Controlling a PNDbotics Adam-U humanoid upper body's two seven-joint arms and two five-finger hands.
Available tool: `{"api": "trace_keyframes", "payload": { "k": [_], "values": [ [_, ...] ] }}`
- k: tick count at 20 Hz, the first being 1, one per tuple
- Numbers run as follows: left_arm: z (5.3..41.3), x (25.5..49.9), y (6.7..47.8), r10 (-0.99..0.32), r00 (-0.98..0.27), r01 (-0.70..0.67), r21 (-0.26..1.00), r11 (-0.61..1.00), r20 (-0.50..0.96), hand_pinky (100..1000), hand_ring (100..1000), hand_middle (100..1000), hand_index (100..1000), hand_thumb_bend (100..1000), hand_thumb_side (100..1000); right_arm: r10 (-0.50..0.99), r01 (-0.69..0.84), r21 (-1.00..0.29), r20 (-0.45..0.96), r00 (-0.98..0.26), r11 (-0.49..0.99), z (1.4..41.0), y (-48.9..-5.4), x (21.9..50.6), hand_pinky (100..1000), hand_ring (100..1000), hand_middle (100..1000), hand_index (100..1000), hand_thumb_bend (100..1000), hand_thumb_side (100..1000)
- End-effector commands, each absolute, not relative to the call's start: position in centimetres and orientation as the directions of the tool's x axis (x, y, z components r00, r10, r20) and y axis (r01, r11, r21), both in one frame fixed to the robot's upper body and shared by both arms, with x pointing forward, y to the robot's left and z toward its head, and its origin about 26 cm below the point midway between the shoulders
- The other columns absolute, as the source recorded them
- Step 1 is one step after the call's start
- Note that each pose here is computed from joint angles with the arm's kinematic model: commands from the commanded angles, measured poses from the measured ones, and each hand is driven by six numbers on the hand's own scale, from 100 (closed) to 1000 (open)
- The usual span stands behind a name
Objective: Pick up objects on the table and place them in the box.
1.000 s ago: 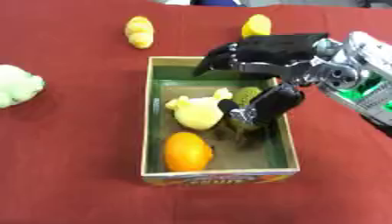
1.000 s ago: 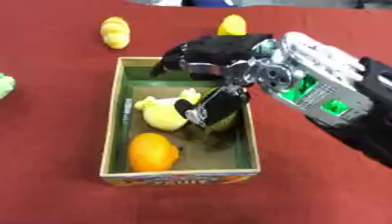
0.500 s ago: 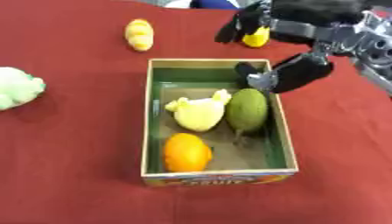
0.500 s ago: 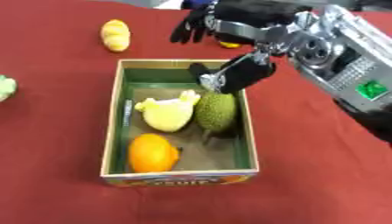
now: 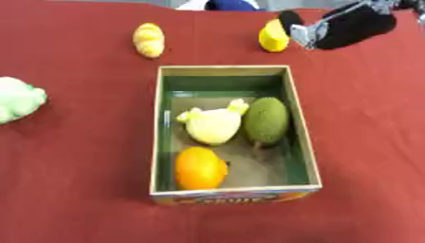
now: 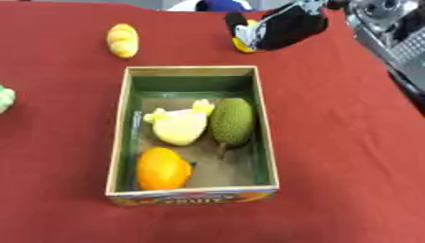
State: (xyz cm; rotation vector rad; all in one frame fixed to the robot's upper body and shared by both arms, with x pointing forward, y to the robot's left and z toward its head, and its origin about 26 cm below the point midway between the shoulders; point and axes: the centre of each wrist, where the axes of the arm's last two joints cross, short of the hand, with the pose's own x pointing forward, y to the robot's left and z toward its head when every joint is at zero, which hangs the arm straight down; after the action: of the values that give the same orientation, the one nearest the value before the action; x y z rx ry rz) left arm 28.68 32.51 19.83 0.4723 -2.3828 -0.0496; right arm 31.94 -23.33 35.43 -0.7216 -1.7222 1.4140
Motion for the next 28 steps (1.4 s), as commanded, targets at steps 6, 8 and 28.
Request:
{"api": "trace_keyframes", "payload": {
  "k": [6, 8, 28],
  "values": [
    [20.9, 28.5, 32.8, -0.371, -0.706, -0.328, 0.185, 0.926, 0.603, 774, 670, 672, 848, 100, 628, 0.878, -0.030, -0.972, 0.223, -0.423, 0.232, 35.5, -25.1, 36.7, 830, 830, 818, 889, 100, 160],
    [20.9, 28.5, 32.8, -0.370, -0.707, -0.327, 0.185, 0.927, 0.603, 774, 670, 672, 848, 100, 628, 0.888, -0.039, -0.974, 0.219, -0.405, 0.223, 35.1, -25.3, 37.7, 833, 837, 824, 893, 100, 164],
    [21.2, 28.6, 32.7, -0.366, -0.715, -0.324, 0.182, 0.929, 0.596, 775, 669, 672, 849, 100, 628, 0.936, -0.102, -0.984, 0.172, -0.306, 0.147, 32.4, -28.8, 41.7, 859, 884, 864, 927, 100, 191]
  ]
}}
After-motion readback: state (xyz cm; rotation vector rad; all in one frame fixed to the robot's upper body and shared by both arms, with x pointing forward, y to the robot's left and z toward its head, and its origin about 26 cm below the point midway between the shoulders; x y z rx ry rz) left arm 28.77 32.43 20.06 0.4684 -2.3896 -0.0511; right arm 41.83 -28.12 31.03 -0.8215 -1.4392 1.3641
